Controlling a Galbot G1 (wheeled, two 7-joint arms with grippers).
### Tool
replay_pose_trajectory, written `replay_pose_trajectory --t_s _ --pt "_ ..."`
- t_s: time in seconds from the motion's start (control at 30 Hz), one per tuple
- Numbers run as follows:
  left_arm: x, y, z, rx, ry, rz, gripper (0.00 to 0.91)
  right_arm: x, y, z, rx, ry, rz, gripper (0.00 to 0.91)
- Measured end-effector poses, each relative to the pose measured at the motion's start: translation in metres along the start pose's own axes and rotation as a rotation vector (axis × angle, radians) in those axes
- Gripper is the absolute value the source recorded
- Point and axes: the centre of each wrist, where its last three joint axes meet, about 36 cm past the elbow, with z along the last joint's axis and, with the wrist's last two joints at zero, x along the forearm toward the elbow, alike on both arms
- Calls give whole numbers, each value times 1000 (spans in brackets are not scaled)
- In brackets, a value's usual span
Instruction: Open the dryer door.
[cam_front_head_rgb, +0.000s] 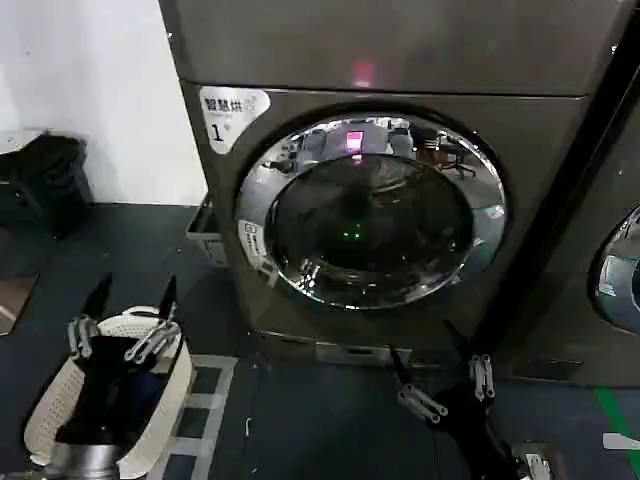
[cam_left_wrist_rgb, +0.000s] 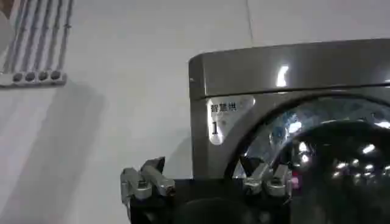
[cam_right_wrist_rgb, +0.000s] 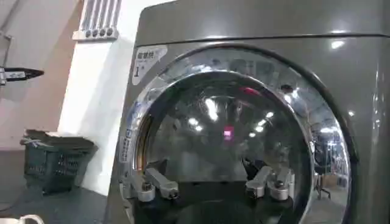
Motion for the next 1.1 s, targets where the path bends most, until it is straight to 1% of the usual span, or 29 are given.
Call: replay_pose_trajectory --t_s 0.1,0.23,0.33,0.57,0.67,0.8,0.97,1.1 --pt "0 -3 -5 33 23 18 907 -8 -14 1 -35 22 -26 907" --pt "0 -1 -5 42 36 36 907 -27 -38 8 -4 44 -114 907" --pt "2 1 -7 48 58 48 907 -47 -53 13 27 43 -172 907" --pt "6 7 -11 25 65 35 907 -100 -71 30 30 43 -294 907" --pt "8 11 -12 14 75 46 907 -121 -74 37 35 46 -359 907" --pt "9 16 -15 1 72 27 907 -152 -69 42 29 30 -429 907" --pt "14 19 -20 -18 84 13 907 -193 -56 44 34 6 -492 907" --pt "16 19 -22 -13 102 9 907 -221 -40 47 19 -11 -532 907"
